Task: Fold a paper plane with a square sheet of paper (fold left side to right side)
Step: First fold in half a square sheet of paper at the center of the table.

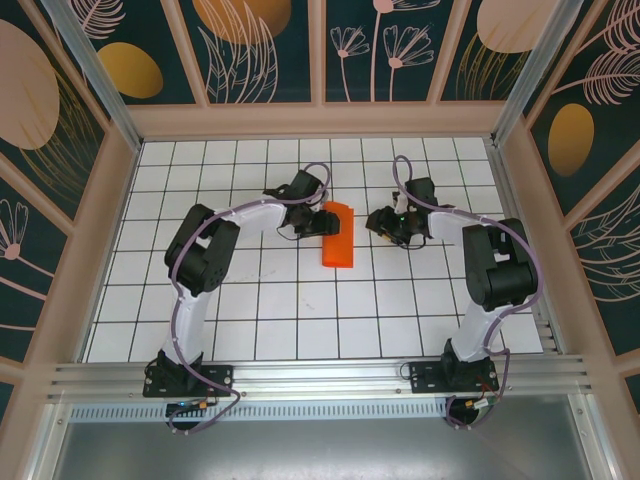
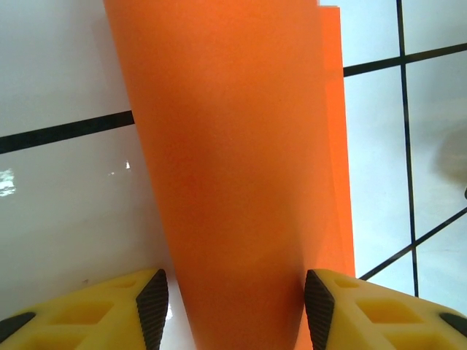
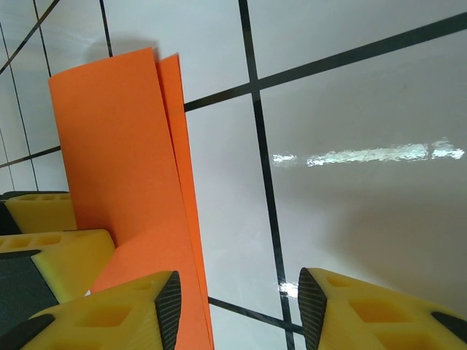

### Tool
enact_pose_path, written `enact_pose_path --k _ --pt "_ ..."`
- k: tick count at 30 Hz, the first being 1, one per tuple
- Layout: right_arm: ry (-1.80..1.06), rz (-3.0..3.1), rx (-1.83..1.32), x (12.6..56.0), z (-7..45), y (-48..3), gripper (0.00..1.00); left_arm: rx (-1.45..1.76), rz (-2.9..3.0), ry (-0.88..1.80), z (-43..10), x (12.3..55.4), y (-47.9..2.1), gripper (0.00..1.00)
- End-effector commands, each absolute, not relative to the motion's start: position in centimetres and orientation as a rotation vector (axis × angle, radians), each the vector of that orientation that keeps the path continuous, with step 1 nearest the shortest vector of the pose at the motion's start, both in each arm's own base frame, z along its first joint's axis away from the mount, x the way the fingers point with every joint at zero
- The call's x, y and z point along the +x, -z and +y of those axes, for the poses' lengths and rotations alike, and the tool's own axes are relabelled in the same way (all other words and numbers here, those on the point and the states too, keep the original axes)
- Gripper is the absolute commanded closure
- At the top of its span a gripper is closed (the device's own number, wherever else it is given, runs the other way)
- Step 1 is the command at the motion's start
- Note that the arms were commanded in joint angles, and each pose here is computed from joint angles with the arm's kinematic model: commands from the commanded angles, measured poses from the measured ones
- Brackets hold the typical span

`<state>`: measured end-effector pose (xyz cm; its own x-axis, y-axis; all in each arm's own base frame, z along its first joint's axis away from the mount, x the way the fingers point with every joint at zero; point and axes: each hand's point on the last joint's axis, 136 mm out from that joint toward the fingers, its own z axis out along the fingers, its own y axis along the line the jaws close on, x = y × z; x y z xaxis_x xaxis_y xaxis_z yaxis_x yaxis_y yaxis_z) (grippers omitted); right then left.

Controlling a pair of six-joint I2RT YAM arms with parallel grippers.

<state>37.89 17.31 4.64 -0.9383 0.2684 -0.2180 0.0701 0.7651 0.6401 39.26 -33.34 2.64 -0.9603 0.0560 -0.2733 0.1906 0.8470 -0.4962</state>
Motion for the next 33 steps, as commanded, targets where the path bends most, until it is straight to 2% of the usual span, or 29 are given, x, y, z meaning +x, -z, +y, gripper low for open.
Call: enact_pose_path --k 1,12,20,33 --pt "-0.924 2.688 0.259 37.3 16.8 -3.8 0.51 0.277 2.835 0.748 -34.2 37.9 -0.7 0.45" --pt "-0.922 2.686 0.258 37.2 16.7 -4.0 0.51 0.344 2.864 0.680 -34.1 37.8 0.0 0.45" --pt "-0.916 2.684 0.255 37.0 16.6 -4.3 0.51 0.377 2.872 0.647 -34.0 37.9 0.4 0.50" --pt "-0.911 2.682 0.258 36.9 16.5 -4.5 0.51 0.471 2.868 0.589 -33.8 38.3 0.4 0.45"
